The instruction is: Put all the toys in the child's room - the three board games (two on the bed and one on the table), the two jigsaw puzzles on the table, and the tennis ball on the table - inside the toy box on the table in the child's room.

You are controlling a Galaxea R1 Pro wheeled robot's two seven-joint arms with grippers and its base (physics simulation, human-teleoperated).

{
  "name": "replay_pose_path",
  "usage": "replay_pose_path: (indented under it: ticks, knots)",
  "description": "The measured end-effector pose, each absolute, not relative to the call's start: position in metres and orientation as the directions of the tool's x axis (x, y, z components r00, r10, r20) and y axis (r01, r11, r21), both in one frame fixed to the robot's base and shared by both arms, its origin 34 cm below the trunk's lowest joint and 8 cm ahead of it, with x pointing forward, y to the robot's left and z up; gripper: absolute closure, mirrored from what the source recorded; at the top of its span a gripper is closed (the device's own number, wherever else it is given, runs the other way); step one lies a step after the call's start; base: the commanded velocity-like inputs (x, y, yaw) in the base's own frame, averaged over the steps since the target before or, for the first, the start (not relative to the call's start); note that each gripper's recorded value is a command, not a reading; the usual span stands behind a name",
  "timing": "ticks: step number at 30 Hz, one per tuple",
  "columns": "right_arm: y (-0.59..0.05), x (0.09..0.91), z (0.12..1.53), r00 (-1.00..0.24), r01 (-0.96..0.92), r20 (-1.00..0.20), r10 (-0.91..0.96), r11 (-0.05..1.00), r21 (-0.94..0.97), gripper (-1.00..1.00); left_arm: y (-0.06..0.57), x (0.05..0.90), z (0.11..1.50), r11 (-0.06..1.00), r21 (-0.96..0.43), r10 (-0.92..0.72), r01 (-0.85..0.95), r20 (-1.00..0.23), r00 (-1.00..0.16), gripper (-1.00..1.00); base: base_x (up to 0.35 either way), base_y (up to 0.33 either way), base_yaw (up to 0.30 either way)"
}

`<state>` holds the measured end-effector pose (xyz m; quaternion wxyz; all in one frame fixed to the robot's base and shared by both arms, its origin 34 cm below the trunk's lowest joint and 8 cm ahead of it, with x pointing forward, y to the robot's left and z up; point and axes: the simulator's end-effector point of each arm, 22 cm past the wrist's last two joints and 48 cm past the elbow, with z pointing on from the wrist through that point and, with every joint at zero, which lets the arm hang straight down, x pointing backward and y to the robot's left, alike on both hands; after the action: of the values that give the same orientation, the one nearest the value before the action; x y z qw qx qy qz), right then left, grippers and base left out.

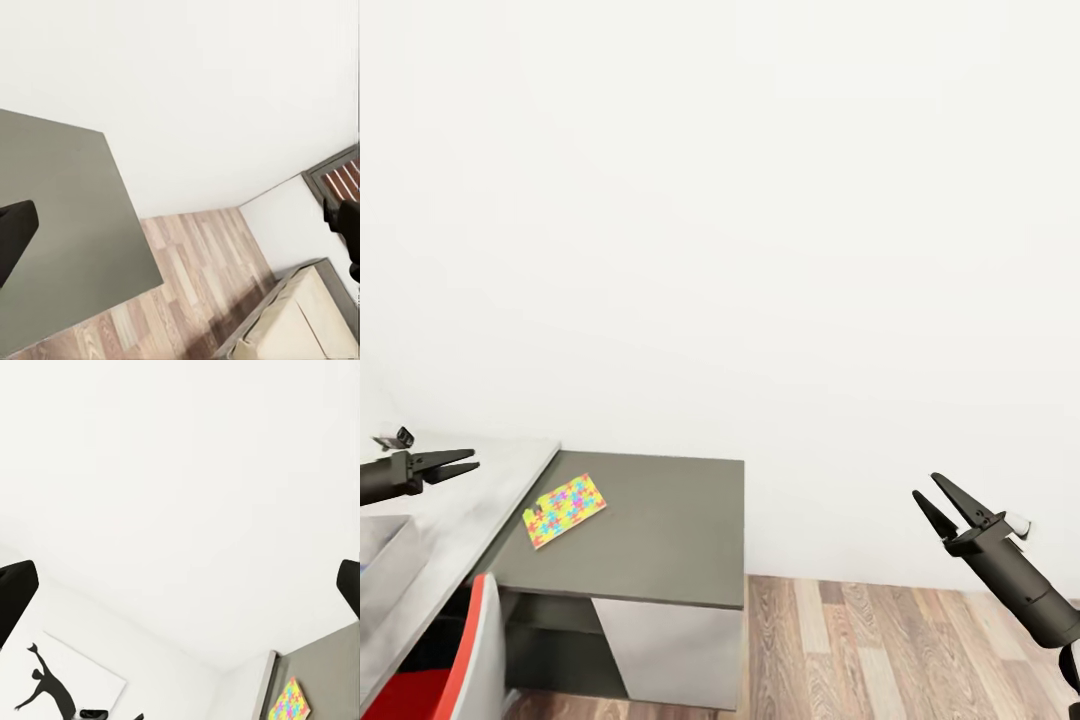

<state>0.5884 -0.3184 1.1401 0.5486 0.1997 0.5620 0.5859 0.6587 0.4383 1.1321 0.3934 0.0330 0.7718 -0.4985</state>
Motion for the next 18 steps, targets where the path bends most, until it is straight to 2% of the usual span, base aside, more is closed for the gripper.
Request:
replay_pose_path:
  ticks: [6, 11, 18]
  knots:
    - [-0.3185, 0.5873, 1.1431, -0.316, -0.424, -0.385, 0.867, 0.234, 0.875, -1.0, 0.4359, 0.6581, 1.1344, 0.497, -0.743, -0.341, 0.449, -0.643, -0.686, -1.0, 0.101, -0.256, -0.157]
    - [-0.3189, 0.5868, 1.1448, -0.314, -0.427, -0.387, 0.867, 0.235, 0.873, -1.0, 0.4349, 0.6578, 1.1357, 0.496, -0.742, -0.34, 0.451, -0.644, -0.685, -1.0, 0.104, -0.26, -0.072]
    - [-0.3193, 0.587, 1.1448, -0.312, -0.426, -0.388, 0.867, 0.237, 0.873, -1.0, 0.433, 0.658, 1.135, 0.494, -0.742, -0.338, 0.453, -0.644, -0.686, -1.0, 0.036, -0.076, -0.012]
